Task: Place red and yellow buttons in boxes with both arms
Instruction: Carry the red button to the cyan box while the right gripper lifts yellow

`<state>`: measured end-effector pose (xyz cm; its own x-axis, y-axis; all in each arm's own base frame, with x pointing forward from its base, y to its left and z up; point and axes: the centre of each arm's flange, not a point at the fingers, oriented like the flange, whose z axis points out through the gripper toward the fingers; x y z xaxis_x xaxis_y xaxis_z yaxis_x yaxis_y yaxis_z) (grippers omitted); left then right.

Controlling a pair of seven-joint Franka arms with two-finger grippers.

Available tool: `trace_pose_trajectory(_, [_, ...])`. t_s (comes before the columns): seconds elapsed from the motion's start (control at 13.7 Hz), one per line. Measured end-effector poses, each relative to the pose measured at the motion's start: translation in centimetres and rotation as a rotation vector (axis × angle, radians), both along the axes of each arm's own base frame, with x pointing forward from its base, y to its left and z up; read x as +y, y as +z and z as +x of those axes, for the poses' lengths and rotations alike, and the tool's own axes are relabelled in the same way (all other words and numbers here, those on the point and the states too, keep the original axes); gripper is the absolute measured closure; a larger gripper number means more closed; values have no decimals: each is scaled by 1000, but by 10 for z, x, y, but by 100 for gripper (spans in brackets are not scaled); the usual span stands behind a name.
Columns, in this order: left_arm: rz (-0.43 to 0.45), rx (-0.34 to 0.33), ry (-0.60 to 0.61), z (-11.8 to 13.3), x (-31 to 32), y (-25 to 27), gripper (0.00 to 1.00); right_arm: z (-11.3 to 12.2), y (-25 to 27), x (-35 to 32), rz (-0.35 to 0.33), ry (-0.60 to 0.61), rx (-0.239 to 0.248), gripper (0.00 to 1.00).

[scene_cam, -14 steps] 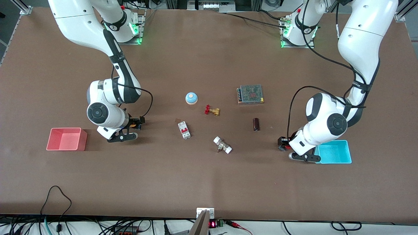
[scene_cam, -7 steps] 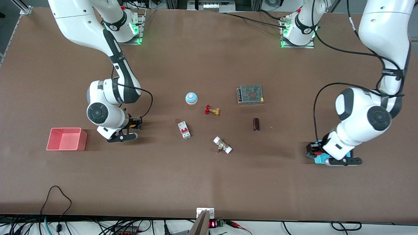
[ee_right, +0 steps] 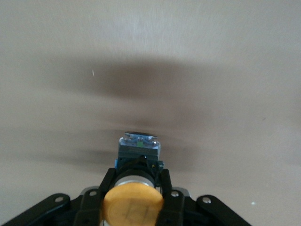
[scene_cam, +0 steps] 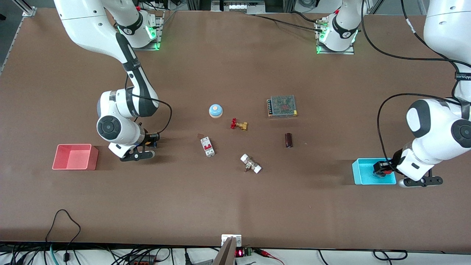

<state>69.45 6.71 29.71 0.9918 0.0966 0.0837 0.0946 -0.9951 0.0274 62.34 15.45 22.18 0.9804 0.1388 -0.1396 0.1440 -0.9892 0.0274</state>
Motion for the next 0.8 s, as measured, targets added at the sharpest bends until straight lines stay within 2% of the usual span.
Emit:
trace_pose_trajectory(0.15, [-6,29,1,-2,2,-20,62,20,38,-9,11,-19,-67,59])
trace_pose_trajectory(0.29, [-12,56,-4,-4,-1,-40,62,38,89,-42,2,-69,-108,59])
trace_pose_trajectory(0.44, [-17,69,-7,-4,-4,-55,62,50,138,-102,-23,-125,-102,59])
trace_pose_trajectory(0.58, [-19,70,-8,-4,-5,-63,62,52,161,-164,-29,-149,-75,59])
trace_pose_trajectory(0.8, [-19,65,-12,-3,-8,-65,37,48,144,-245,-28,-144,-34,59])
